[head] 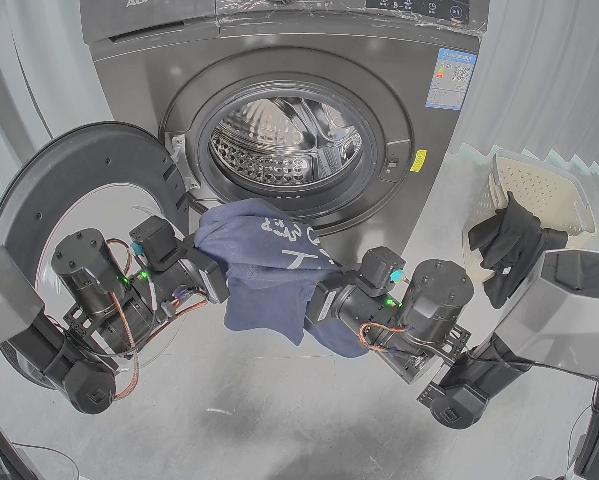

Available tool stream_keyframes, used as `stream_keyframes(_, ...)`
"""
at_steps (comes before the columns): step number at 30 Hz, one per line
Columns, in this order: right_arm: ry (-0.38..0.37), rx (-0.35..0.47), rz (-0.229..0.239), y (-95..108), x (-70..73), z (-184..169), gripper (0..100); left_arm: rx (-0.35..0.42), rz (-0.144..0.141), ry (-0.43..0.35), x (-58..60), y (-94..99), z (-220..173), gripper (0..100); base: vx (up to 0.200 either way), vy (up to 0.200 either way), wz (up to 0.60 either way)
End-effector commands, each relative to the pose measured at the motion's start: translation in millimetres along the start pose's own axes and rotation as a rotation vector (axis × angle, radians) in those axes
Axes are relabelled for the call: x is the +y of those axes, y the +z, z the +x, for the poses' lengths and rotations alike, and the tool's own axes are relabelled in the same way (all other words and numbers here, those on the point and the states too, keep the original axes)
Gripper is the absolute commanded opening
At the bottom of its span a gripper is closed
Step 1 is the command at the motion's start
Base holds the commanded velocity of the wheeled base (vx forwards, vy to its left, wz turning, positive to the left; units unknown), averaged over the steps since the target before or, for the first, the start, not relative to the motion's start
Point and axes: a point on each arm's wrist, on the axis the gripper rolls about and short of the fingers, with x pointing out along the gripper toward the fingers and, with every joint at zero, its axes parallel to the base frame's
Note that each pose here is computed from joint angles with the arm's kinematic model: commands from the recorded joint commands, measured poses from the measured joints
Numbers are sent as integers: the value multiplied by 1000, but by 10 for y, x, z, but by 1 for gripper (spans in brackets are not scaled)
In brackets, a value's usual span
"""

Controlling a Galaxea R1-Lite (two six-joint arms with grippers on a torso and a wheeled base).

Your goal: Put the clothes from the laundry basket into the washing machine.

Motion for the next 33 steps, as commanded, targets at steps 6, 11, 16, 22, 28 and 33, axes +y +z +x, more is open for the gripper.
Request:
stream_keyframes(6, -8, -39, 3, 132, -29, 22, 0, 62, -3, 4, 10, -153, -37, 0, 0, 0, 0)
stream_keyframes(11, -11, -84, 6, 307, -44, 20, 0, 145, -18, 24, 67, -337, -125, 100, 0, 0, 0)
stream_keyframes(16, -28, -148, 0, 550, -104, 39, 0, 272, -39, 27, 51, -615, -262, 100, 0, 0, 0)
stream_keyframes(22, -41, -187, -8, 669, -150, 127, 0, 351, 19, -31, -50, -797, -309, 100, 0, 0, 0)
stream_keyframes(28, -40, -191, -15, 630, -152, 201, 0, 341, 28, -178, -274, -781, -295, 100, 0, 0, 0)
stream_keyframes(33, -40, -169, -18, 535, -153, 231, 0, 170, 49, -207, -338, -555, 80, 100, 0, 0, 0)
